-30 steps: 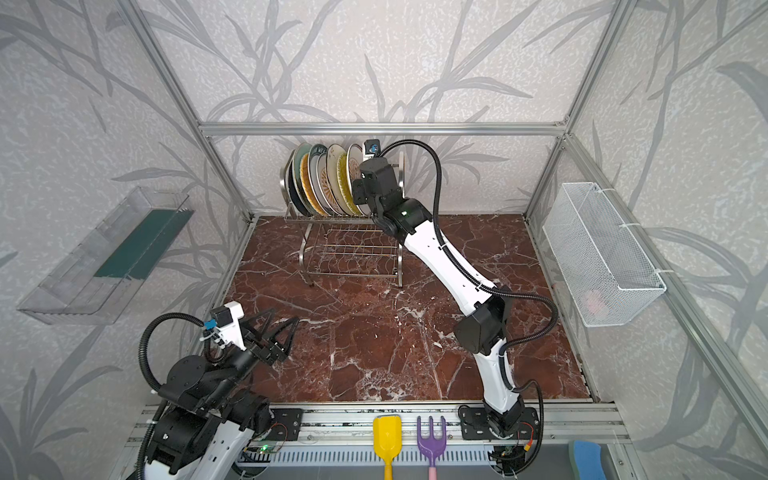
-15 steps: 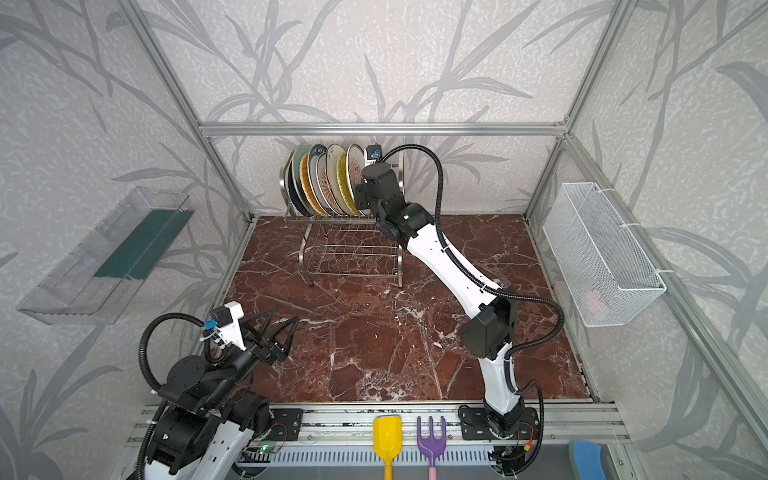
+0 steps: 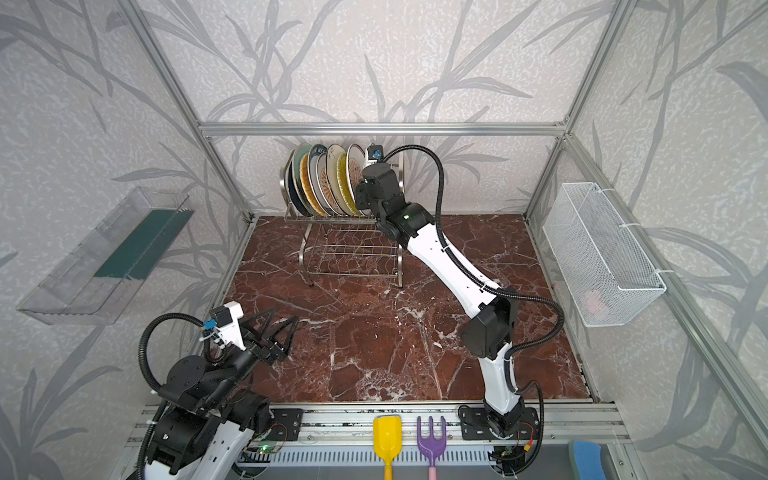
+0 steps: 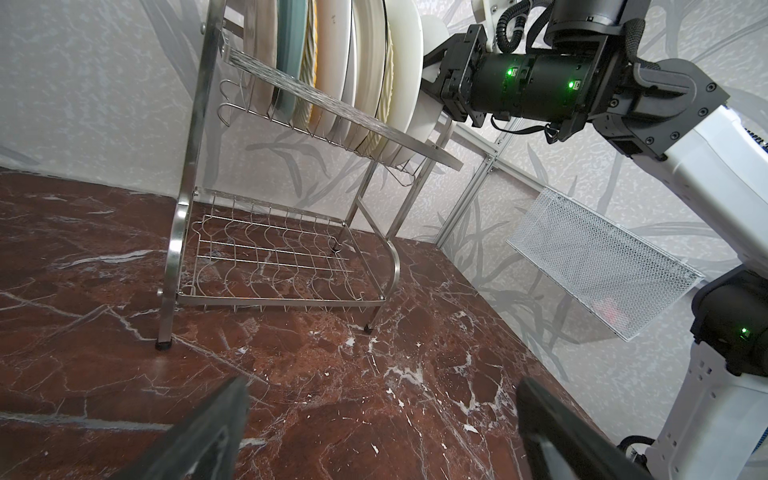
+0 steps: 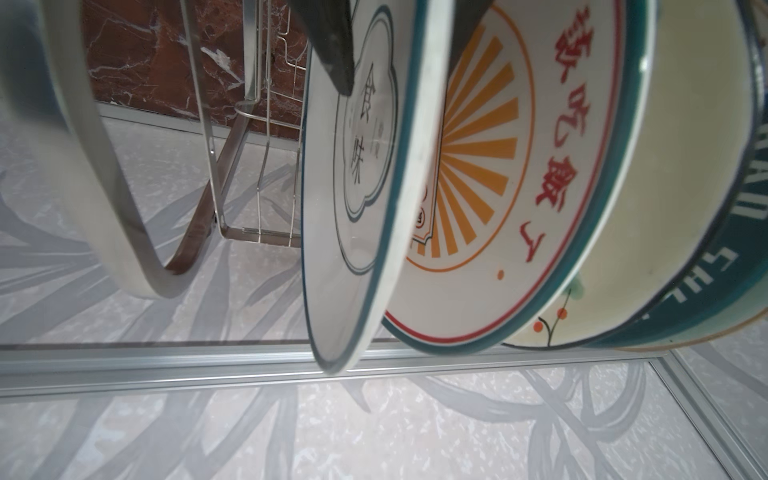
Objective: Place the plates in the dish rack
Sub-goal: 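Lower the emblem plate into the upper tier in front of the sunburst plate, then open the right gripper and draw it back from the rack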
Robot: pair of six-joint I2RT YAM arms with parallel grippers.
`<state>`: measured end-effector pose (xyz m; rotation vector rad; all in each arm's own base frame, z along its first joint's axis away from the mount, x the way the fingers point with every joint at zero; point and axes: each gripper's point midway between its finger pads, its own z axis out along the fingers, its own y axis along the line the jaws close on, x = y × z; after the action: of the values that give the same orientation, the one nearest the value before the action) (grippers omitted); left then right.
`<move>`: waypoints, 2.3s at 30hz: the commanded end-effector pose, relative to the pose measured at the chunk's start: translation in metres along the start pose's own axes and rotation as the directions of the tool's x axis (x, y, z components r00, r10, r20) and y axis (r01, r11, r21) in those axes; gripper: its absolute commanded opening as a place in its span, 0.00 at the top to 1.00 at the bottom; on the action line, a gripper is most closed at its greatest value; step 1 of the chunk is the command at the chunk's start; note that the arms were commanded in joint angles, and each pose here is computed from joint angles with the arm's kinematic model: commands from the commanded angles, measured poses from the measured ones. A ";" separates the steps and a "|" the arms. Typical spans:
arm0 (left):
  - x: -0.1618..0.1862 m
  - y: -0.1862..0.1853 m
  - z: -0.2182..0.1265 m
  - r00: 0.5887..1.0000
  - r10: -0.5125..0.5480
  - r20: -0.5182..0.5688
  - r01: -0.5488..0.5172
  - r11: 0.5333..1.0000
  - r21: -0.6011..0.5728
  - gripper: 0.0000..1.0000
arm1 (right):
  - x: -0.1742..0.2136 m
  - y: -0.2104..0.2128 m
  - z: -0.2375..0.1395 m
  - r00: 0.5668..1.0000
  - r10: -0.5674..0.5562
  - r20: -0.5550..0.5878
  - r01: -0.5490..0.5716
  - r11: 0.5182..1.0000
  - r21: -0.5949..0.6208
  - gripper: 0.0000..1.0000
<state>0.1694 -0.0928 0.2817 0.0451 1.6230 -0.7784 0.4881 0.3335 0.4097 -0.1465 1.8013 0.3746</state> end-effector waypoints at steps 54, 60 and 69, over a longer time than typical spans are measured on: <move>-0.004 -0.002 -0.003 1.000 0.002 0.018 -0.002 1.000 0.003 0.01 | -0.079 -0.090 -0.263 0.925 0.158 0.346 -0.125 0.985 -0.118 0.38; -0.004 -0.003 -0.004 1.000 0.002 0.016 -0.002 1.000 0.006 0.01 | -0.007 -0.132 -0.285 0.944 0.116 0.308 -0.122 0.993 0.001 0.15; -0.003 0.012 0.005 1.000 -0.027 0.007 0.028 0.997 -0.071 0.01 | 0.089 -0.161 -0.274 0.972 0.024 0.235 -0.044 0.996 0.083 0.01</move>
<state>0.1722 -0.0879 0.2809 0.0123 1.6238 -0.7575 0.2607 0.1107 0.3578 -0.0270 1.6372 0.3659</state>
